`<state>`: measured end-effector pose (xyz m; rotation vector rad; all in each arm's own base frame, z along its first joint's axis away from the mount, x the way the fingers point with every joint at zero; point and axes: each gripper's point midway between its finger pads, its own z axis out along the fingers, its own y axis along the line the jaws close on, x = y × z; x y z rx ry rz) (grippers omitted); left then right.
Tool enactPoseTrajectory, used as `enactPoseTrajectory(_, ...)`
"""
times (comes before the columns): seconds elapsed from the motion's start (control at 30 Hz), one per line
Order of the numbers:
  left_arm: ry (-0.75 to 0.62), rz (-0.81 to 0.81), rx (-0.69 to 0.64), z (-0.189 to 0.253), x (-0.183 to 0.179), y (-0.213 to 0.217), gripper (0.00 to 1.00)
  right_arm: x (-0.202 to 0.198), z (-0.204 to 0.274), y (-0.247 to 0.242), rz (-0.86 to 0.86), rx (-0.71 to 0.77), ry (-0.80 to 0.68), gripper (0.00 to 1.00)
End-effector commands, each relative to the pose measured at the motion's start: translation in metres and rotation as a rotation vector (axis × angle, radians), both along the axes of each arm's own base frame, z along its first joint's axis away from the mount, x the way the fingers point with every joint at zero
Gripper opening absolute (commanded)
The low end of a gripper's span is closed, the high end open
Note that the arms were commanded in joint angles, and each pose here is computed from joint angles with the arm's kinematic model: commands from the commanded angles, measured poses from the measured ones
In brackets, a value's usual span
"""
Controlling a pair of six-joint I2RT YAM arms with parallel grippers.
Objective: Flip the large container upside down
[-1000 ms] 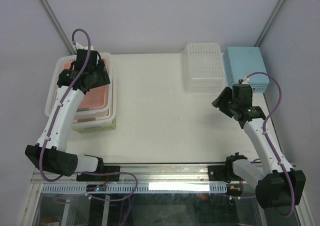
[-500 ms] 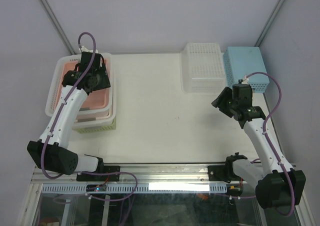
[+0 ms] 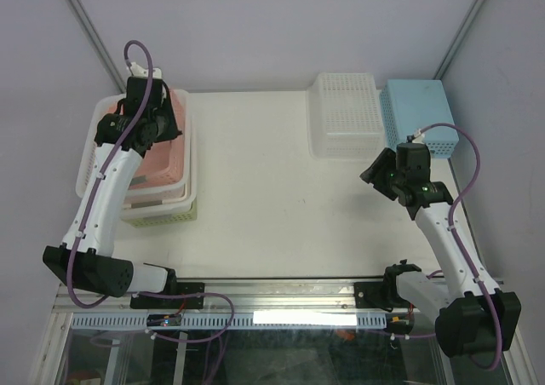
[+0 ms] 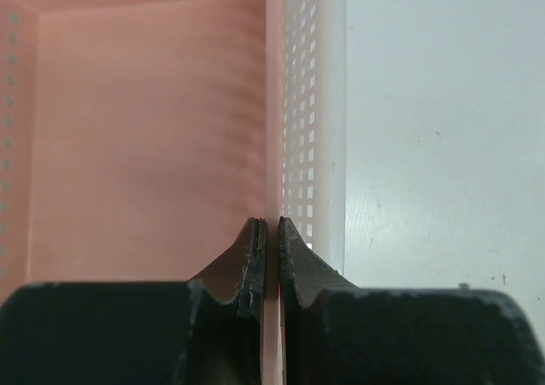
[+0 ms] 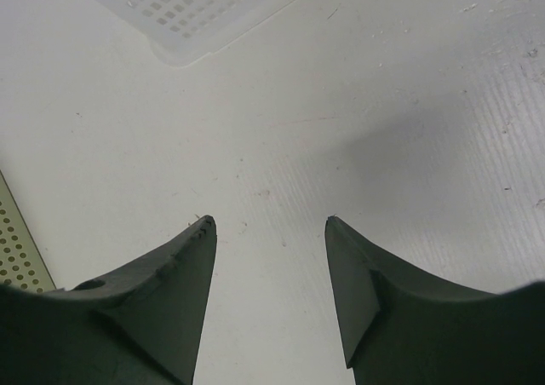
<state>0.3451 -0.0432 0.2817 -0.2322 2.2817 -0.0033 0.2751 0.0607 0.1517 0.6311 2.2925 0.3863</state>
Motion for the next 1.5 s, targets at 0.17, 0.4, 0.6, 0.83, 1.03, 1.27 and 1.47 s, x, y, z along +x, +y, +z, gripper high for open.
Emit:
enactPoseTrajectory(0.17, -0.318, -0.101, -0.048, 0.119, 0.012, -0.012, 0.00, 0.001, 0.022, 0.003, -0.005, 0.028, -0.073, 0.57)
enactPoseTrajectory(0.4, -0.578, -0.113, -0.059, 0.218, 0.009, -0.011, 0.00, -0.001, 0.027, 0.002, -0.020, 0.033, -0.091, 0.57)
enactPoseTrajectory(0.6, -0.741, -0.258, -0.183, 0.284, 0.008, -0.044, 0.00, -0.005, 0.043, -0.004, -0.048, 0.019, -0.123, 0.57)
enactPoseTrajectory(0.83, -0.729, -0.523, -0.411, 0.291, 0.007, -0.128, 0.00, -0.017, 0.110, -0.028, -0.110, -0.073, -0.253, 0.58)
enactPoseTrajectory(1.03, -0.565, -0.819, -0.678, 0.251, -0.013, -0.239, 0.00, -0.041, 0.186, -0.057, -0.198, -0.165, -0.414, 0.58)
enactPoseTrajectory(1.27, -0.343, -1.022, -1.078, 0.200, -0.047, -0.310, 0.00, -0.080, 0.249, -0.090, -0.324, -0.249, -0.593, 0.61)
enactPoseTrajectory(1.47, -0.116, -1.103, -1.348, 0.159, -0.072, -0.353, 0.00, -0.090, 0.254, -0.099, -0.350, -0.287, -0.584, 0.63)
